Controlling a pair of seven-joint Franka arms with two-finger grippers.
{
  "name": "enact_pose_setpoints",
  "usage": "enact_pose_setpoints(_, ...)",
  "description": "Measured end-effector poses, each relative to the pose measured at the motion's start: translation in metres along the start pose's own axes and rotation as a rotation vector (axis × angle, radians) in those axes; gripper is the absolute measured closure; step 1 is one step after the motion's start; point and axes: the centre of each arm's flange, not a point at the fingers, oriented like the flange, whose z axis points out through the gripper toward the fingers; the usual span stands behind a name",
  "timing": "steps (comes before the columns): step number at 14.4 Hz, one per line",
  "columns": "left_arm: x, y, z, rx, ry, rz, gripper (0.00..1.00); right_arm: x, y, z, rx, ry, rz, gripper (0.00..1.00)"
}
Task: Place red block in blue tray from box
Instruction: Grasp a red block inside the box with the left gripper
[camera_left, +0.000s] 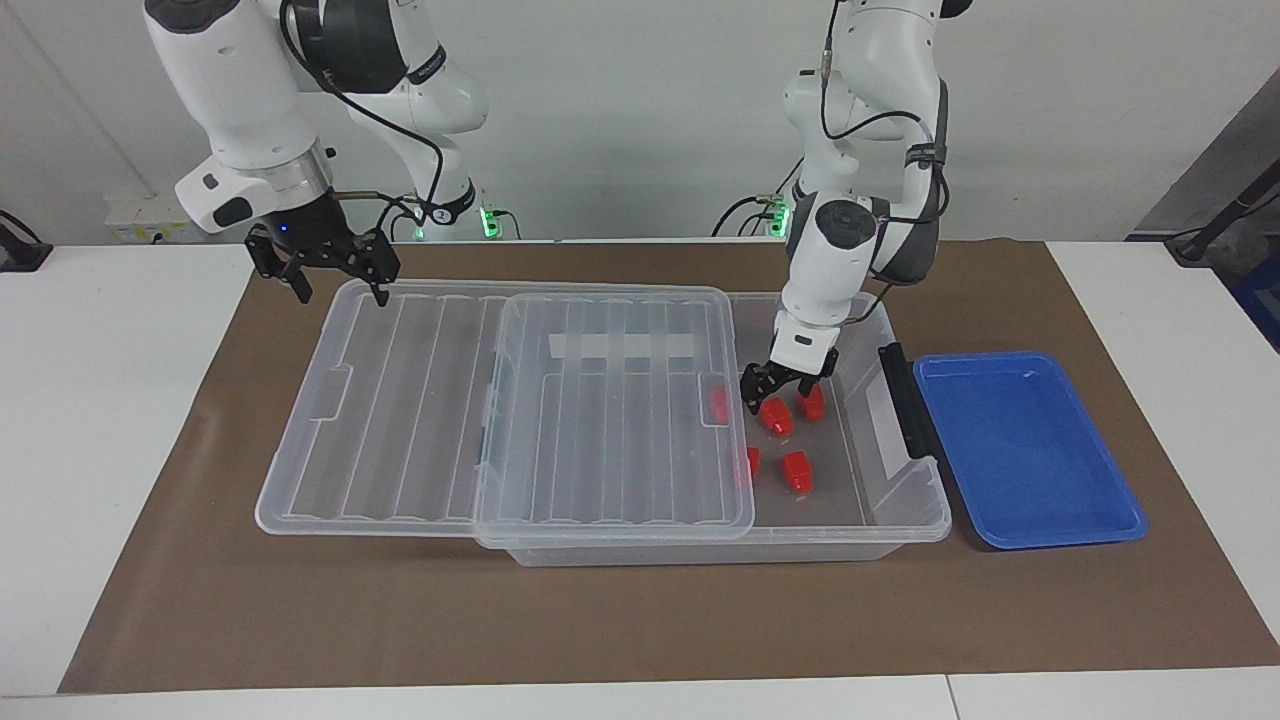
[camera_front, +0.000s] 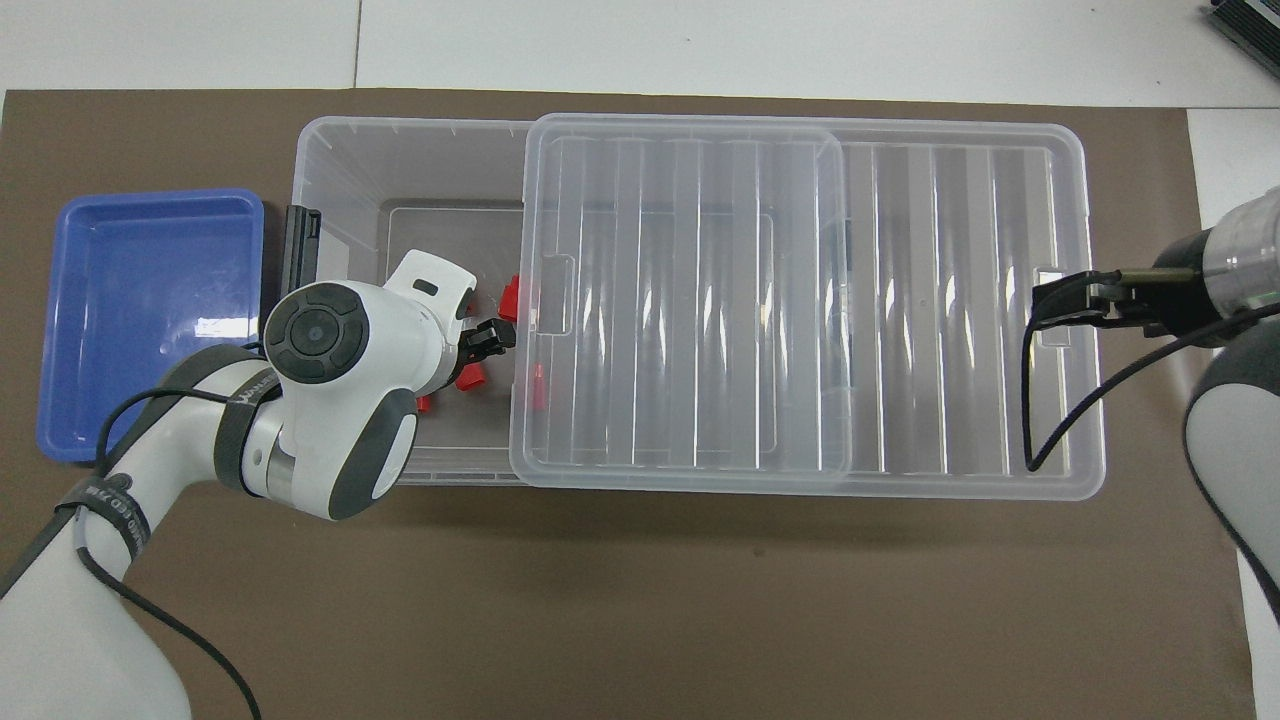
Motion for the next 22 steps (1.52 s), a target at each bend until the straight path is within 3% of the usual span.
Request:
enact_pose_setpoints(5,-0.001,0.000,0.026,0.025,-0.008,0.020,0.00,-0.003,0.002,-0.026,-0.001,0.007,0.010,0.00)
enact_pose_setpoints(15,-0.009,-0.007,0.041,0.019,0.000,0.022,0.01,-0.011,0.005,-0.026,-0.022,-0.074,0.016,0.00)
enact_pose_setpoints(18,-0.010,-0.007,0.041,0.020,-0.002,0.022,0.09,-0.012,0.004,-0.026,-0.022,-0.075,0.015,0.00)
enact_pose_setpoints(20,-0.010,-0.007,0.041,0.020,-0.002,0.022,0.28,-0.012,0.005,-0.026,-0.022,-0.075,0.016,0.00)
enact_pose_setpoints(22,-0.011,-0.006,0.041,0.020,-0.002,0.026,0.33,-0.011,0.007,-0.026,-0.022,-0.075,0.020,0.00)
